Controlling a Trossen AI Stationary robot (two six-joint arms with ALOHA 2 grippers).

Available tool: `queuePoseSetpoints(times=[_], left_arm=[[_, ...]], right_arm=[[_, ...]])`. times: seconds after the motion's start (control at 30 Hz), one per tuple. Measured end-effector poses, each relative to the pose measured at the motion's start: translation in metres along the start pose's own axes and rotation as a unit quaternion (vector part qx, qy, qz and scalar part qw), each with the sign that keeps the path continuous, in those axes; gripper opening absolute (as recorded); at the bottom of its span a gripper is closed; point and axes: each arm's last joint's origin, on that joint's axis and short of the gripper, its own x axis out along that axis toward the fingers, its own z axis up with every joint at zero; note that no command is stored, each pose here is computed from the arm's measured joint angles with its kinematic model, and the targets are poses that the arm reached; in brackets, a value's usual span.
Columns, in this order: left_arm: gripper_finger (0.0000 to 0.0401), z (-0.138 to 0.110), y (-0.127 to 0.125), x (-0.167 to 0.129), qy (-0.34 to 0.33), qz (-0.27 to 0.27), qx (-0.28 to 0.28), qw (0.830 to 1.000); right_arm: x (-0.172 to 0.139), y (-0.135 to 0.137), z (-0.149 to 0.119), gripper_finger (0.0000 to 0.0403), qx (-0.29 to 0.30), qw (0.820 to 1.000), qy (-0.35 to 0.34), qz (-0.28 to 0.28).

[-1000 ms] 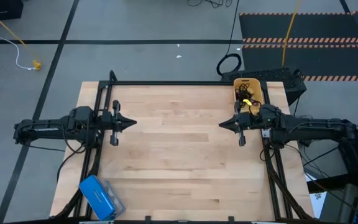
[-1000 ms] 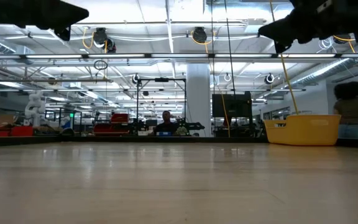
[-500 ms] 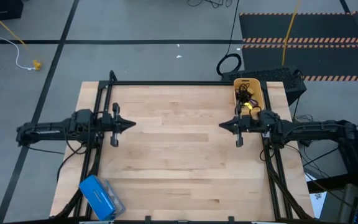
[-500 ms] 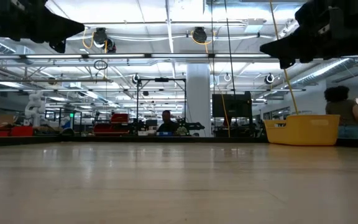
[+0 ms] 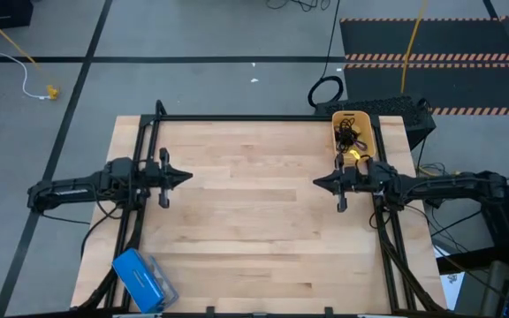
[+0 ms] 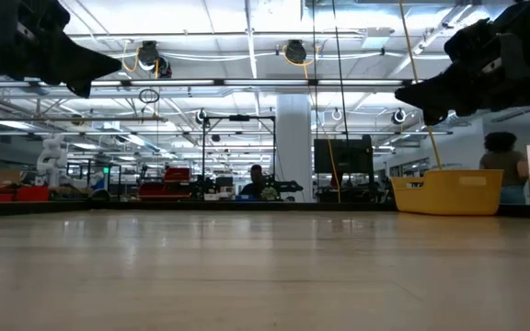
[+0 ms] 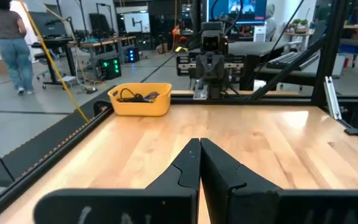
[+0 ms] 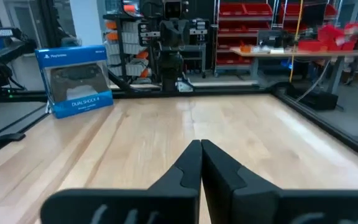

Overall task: Pick and place USB-C Cables
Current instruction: Return to Home Position

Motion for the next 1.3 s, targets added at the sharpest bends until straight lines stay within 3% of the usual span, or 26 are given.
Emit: queuePoseSetpoints(times=[0.6,1.3], left_arm=[[0.0012,-0.033,0.001,-0.003,-0.011,0.011,-0.009,1.0],[0.0013,-0.035,0.001,-0.003,-0.004,0.012,-0.019,1.0]], right_arm=[[-0.004,0.001,0.004,0.0,-0.009,1.0,-0.02,0.001],[-0.025,0.003,0.006,0.0,-0.028,0.999,-0.026,0.0]])
